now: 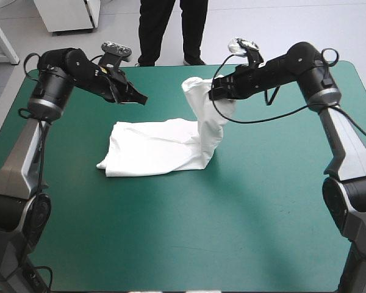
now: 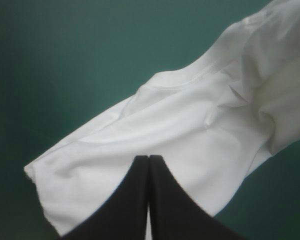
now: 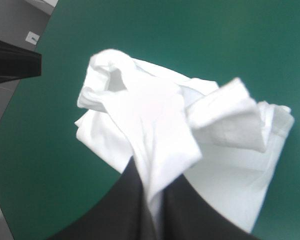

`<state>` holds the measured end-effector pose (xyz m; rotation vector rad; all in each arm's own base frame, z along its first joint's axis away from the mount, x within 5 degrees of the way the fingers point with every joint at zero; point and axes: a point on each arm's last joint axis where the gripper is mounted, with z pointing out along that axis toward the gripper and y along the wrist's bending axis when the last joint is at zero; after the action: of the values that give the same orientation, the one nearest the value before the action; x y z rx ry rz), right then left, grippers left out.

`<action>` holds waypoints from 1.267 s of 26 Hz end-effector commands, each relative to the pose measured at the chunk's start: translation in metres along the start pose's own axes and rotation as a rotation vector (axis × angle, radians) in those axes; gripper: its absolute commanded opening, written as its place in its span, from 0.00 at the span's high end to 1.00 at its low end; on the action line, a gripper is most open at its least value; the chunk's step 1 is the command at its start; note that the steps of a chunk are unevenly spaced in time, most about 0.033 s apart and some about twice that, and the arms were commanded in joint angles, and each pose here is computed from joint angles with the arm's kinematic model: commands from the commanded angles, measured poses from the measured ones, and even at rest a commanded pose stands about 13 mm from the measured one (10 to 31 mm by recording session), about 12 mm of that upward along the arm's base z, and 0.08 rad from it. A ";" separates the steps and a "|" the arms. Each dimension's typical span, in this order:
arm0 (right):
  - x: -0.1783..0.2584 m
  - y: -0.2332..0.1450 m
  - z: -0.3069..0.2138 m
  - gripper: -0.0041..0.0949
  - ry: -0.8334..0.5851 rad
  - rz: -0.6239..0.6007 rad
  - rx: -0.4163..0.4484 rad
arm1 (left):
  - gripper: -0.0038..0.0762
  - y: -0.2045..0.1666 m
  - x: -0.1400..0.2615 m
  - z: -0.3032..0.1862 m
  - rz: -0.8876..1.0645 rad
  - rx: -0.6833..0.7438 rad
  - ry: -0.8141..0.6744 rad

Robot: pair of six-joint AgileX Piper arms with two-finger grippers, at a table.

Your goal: Fold the cloth

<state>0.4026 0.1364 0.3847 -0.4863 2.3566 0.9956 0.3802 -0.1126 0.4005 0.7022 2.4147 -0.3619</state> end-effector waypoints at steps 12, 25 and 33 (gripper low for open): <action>0.002 0.075 0.079 0.97 -0.052 -0.077 -0.161 | 0.96 -0.031 0.006 -0.105 0.016 -0.040 -0.186; -0.003 0.094 0.141 0.97 -0.051 -0.124 -0.252 | 0.96 -0.033 0.011 -0.118 0.024 -0.079 -0.196; 0.022 0.101 0.171 0.57 0.130 -0.135 -0.323 | 0.96 -0.033 0.011 -0.118 0.025 -0.081 -0.195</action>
<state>0.4048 0.3278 0.2767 -0.8323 2.3873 1.2252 0.3184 -0.0901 0.4703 0.6378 2.2624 -0.2801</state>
